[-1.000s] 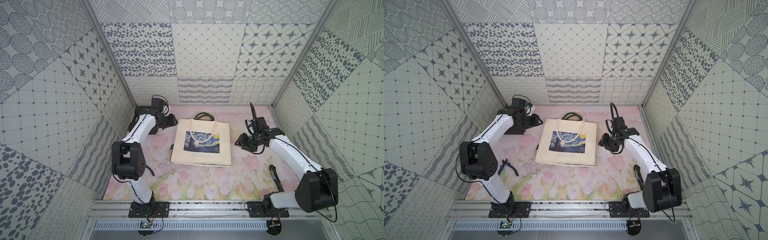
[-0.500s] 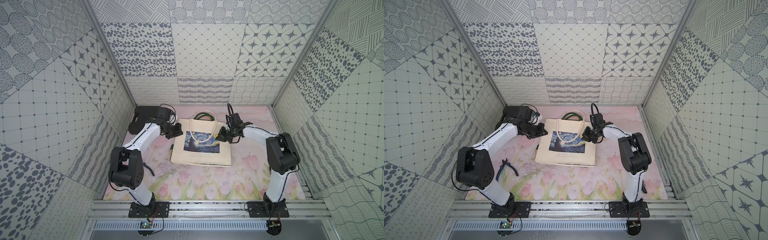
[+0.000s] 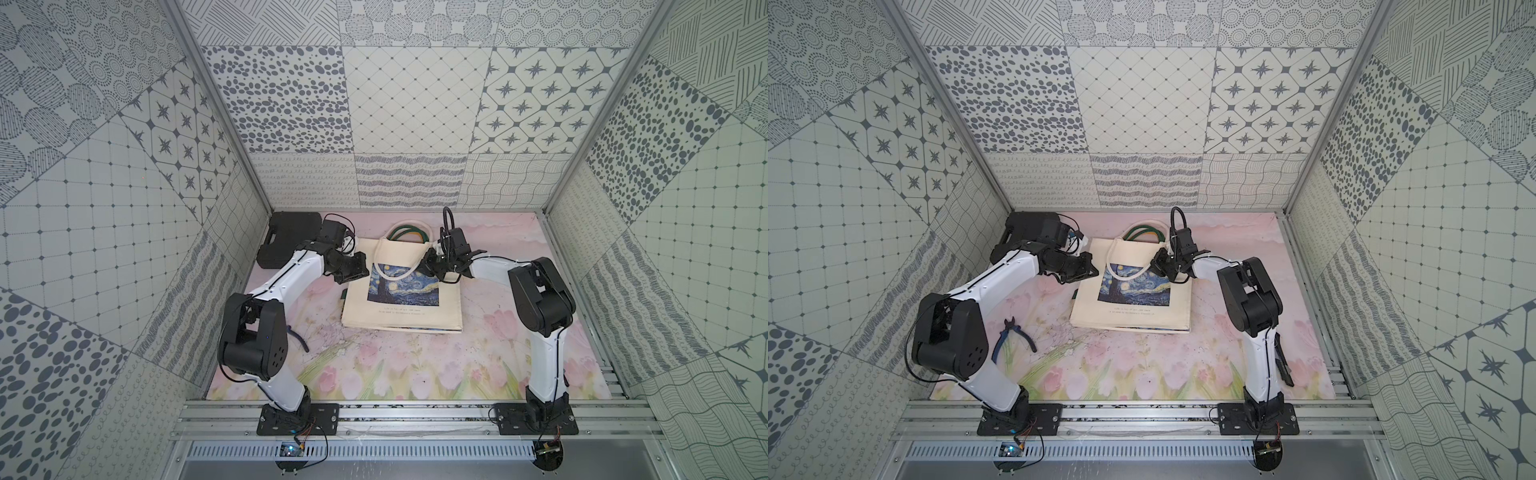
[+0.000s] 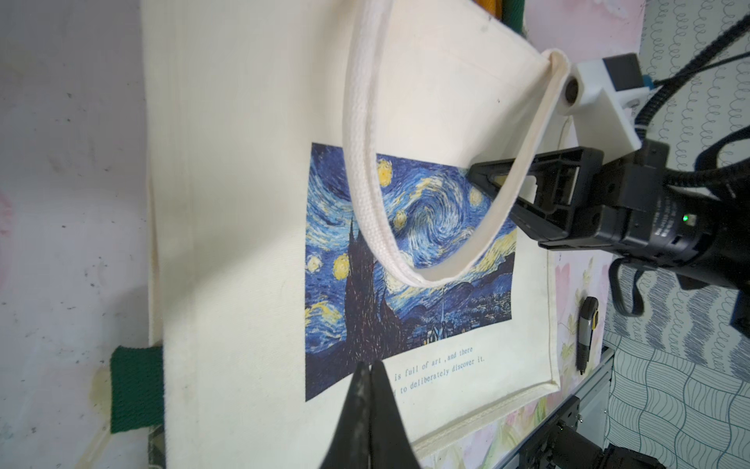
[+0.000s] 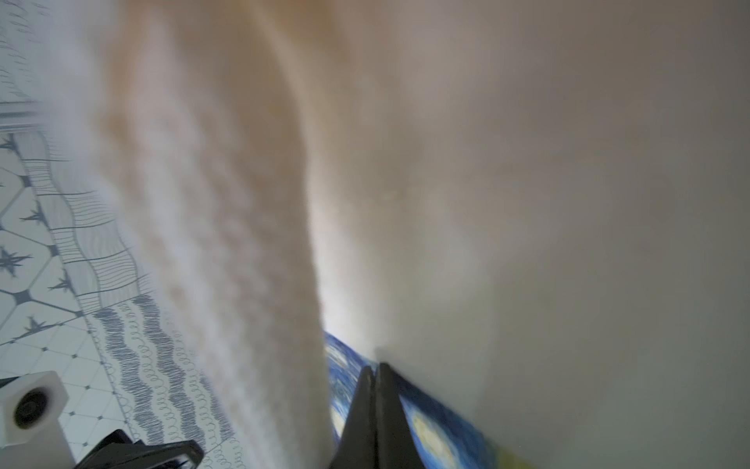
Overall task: Put away the canvas bag
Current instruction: Adjust the canvas bag at the center of the board.
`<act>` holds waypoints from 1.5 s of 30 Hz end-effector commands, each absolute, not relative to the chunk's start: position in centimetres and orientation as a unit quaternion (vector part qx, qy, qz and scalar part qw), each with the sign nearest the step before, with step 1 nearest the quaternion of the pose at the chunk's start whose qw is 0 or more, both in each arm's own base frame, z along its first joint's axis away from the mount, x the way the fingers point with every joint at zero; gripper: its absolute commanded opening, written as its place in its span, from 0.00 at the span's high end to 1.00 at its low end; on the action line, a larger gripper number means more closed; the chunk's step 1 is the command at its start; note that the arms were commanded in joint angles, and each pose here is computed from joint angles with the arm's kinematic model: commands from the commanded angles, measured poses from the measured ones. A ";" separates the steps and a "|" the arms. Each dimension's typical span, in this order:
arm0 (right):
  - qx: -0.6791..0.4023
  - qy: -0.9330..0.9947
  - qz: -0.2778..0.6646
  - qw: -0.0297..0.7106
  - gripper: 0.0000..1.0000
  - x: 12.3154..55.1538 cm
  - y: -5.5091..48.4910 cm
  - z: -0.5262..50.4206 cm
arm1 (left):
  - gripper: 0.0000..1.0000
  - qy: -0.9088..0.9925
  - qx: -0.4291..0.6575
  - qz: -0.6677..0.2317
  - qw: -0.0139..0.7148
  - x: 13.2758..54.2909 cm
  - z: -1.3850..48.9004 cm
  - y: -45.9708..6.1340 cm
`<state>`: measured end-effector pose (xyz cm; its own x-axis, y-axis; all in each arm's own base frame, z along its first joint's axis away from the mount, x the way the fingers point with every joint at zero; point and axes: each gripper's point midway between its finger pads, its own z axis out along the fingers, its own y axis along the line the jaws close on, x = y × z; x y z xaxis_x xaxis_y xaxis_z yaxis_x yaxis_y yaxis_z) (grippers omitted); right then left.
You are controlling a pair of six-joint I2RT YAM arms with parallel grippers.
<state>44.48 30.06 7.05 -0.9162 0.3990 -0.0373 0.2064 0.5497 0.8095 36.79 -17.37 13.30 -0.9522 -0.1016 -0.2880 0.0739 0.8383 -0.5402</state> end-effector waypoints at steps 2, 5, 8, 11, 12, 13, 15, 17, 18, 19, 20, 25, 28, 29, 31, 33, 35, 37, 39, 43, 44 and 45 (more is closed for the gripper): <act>0.152 0.794 0.543 0.226 1.00 50.1 31.3 17.4 | 1.00 0.942 0.011 -0.292 0.167 37.6 13.9 -17.8; 0.177 0.780 0.548 0.243 1.00 54.5 29.5 20.7 | 1.00 0.941 0.011 -0.295 0.167 37.9 14.1 -18.0; 0.197 0.784 0.546 0.220 1.00 56.5 28.4 20.6 | 1.00 0.938 0.012 -0.304 0.167 38.3 14.2 -18.3; 0.184 0.798 0.535 0.207 1.00 55.0 27.9 19.8 | 1.00 0.932 0.019 -0.317 0.171 39.4 14.3 -19.1; 0.177 0.807 0.524 0.207 1.00 54.0 27.6 19.4 | 1.00 0.929 0.023 -0.325 0.174 40.1 14.5 -19.4; 0.171 0.814 0.515 0.207 1.00 53.2 27.4 19.1 | 1.00 0.925 0.026 -0.335 0.178 40.8 14.7 -19.9; 0.152 0.835 0.487 0.207 1.00 51.3 26.9 18.1 | 1.00 0.911 0.032 -0.370 0.182 42.4 15.2 -21.3; 0.141 0.851 0.468 0.192 1.00 49.9 26.8 16.3 | 1.00 0.898 0.032 -0.399 0.184 44.2 15.6 -22.8; 0.139 0.857 0.462 0.182 1.00 49.5 27.0 15.3 | 1.00 0.894 0.031 -0.409 0.182 45.1 15.6 -23.5; 0.134 0.860 0.460 0.175 1.00 49.3 27.3 14.7 | 1.00 0.891 0.032 -0.416 0.180 45.7 15.7 -24.2; 0.127 0.863 0.458 0.170 1.00 49.1 27.7 14.3 | 1.00 0.888 0.035 -0.422 0.177 46.3 15.6 -25.0; 0.116 0.865 0.462 0.158 1.00 49.7 30.1 13.4 | 1.00 0.882 0.058 -0.433 0.176 48.1 15.6 -29.1; 0.144 0.865 0.458 0.144 1.00 50.6 30.0 11.2 | 1.00 0.887 0.044 -0.431 0.161 49.4 13.4 -30.3; 0.156 0.868 0.452 0.133 1.00 50.8 29.7 10.0 | 1.00 0.890 0.037 -0.428 0.152 49.8 12.2 -30.5; 0.182 0.871 0.443 0.109 1.00 50.7 28.9 7.7 | 1.00 0.900 0.024 -0.413 0.136 50.4 9.6 -30.1; 0.197 0.875 0.433 0.090 1.00 50.0 28.1 5.9 | 1.00 0.906 0.011 -0.406 0.119 50.6 7.4 -29.5; 0.202 0.884 0.414 0.081 1.00 49.0 26.9 4.4 | 1.00 0.910 -0.001 -0.400 0.110 50.4 5.8 -28.7; 0.207 0.888 0.403 0.075 1.00 48.4 25.8 3.4 | 1.00 0.913 -0.008 -0.392 0.112 50.2 4.8 -27.8; 0.218 0.888 0.399 0.074 1.00 48.1 24.7 2.7 | 1.00 0.915 -0.015 -0.388 0.112 50.1 4.1 -26.9; 0.246 0.886 0.386 0.074 1.00 48.1 22.0 1.5 | 1.00 0.919 -0.037 -0.376 0.113 50.2 3.0 -24.2; 0.253 0.885 0.384 0.077 1.00 48.1 21.3 1.3 | 1.00 0.921 -0.044 -0.371 0.114 50.1 2.7 -23.3; 0.260 0.884 0.381 0.078 1.00 48.1 20.5 1.3 | 1.00 0.922 -0.049 -0.367 0.117 50.2 2.7 -22.6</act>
